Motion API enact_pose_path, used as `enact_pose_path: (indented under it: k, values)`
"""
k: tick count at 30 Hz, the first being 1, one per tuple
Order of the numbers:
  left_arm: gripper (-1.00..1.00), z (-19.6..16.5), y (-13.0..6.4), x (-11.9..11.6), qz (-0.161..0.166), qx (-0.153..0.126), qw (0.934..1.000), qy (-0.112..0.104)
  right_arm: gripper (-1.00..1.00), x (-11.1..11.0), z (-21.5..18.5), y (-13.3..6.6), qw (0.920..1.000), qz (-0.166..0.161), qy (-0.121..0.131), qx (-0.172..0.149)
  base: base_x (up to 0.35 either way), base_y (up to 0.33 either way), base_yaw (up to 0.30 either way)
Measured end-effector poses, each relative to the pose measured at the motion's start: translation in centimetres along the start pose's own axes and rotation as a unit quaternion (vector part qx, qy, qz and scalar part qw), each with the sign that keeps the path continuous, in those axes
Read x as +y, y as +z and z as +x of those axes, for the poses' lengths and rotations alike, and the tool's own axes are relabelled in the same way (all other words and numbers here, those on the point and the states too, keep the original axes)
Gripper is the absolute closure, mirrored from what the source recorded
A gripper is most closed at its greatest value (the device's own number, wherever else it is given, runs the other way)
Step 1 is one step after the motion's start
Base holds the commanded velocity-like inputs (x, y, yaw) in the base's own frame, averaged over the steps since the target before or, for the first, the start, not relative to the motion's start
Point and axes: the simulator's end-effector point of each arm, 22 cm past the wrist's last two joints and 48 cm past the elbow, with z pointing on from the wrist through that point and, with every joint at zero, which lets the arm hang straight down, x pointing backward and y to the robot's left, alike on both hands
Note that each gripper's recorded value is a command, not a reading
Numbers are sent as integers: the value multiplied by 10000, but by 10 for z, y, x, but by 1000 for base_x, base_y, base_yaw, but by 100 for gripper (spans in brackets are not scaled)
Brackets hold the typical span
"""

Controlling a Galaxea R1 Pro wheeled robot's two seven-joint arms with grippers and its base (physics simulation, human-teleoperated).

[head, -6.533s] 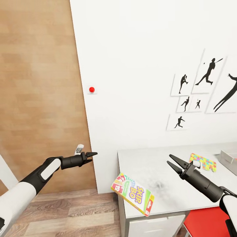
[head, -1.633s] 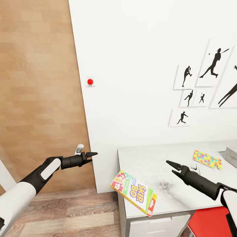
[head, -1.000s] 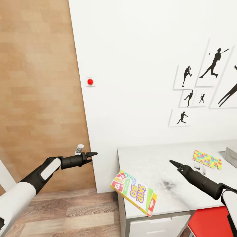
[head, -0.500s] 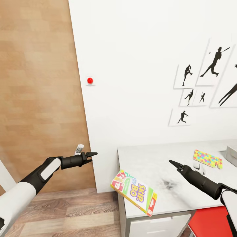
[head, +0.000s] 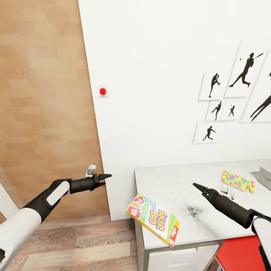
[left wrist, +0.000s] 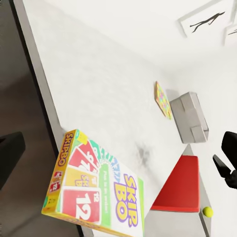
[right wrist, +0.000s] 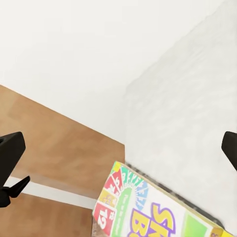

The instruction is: Put all the toys in the child's room - the three board games (two on the bed and one on the table), the two jigsaw puzzles on the table, and the tennis ball on the table - inside the toy box on the table in the child's room.

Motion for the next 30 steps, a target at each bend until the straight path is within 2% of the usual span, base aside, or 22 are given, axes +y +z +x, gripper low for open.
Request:
enact_pose_path:
  k: [5, 9, 10, 11, 13, 14, 15, 19, 21, 27, 30]
  values:
    - [-100, 3, 3, 6, -4, 3, 10000, 2, -100, -2, 1, 0, 10000, -41, -37, -14, 0, 0, 0]
    - [-100, 5, 5, 10, -6, 6, 10000, -2, -100, 9, 4, 0, 9994, -350, -30, 25, 0, 0, 0]
    - [-100, 5, 6, 11, -8, 5, 10000, -3, -100, 13, 5, 0, 9989, -469, -26, 42, 0, 0, 0]
    - [-100, 6, 6, 13, -11, 3, 10000, -12, -100, 24, 8, -2, 9971, -754, -10, 91, 0, 0, 0]
    - [-100, 7, 8, 15, -15, 0, 10000, -24, -100, 37, 12, -4, 9939, -1088, 12, 161, 0, 0, 0]
    - [-100, 8, 8, 17, -18, -2, 10000, -29, -100, 43, 14, -5, 9918, -1261, 28, 201, 0, 0, 0]
    - [-100, 8, 9, 18, -25, -3, 10000, -36, -100, 56, 18, -9, 9871, -1576, 66, 283, 0, 0, 0]
    - [-100, 11, 12, 24, -44, 0, 10000, -44, -100, 74, 27, -17, 9765, -2106, 138, 431, 0, 0, 0]
    - [-100, 15, 16, 25, -37, 10, 10000, -56, -100, 77, 29, -19, 9734, -2237, 164, 460, 0, 0, 0]
    - [-100, 27, 31, 25, 69, 88, 9999, -114, -100, 72, 30, -21, 9713, -2332, 192, 432, 0, 0, 0]
    - [-100, 32, 31, 35, 30, 102, 9998, -195, -100, 70, 32, -20, 9710, -2345, 196, 426, 0, 0, 0]
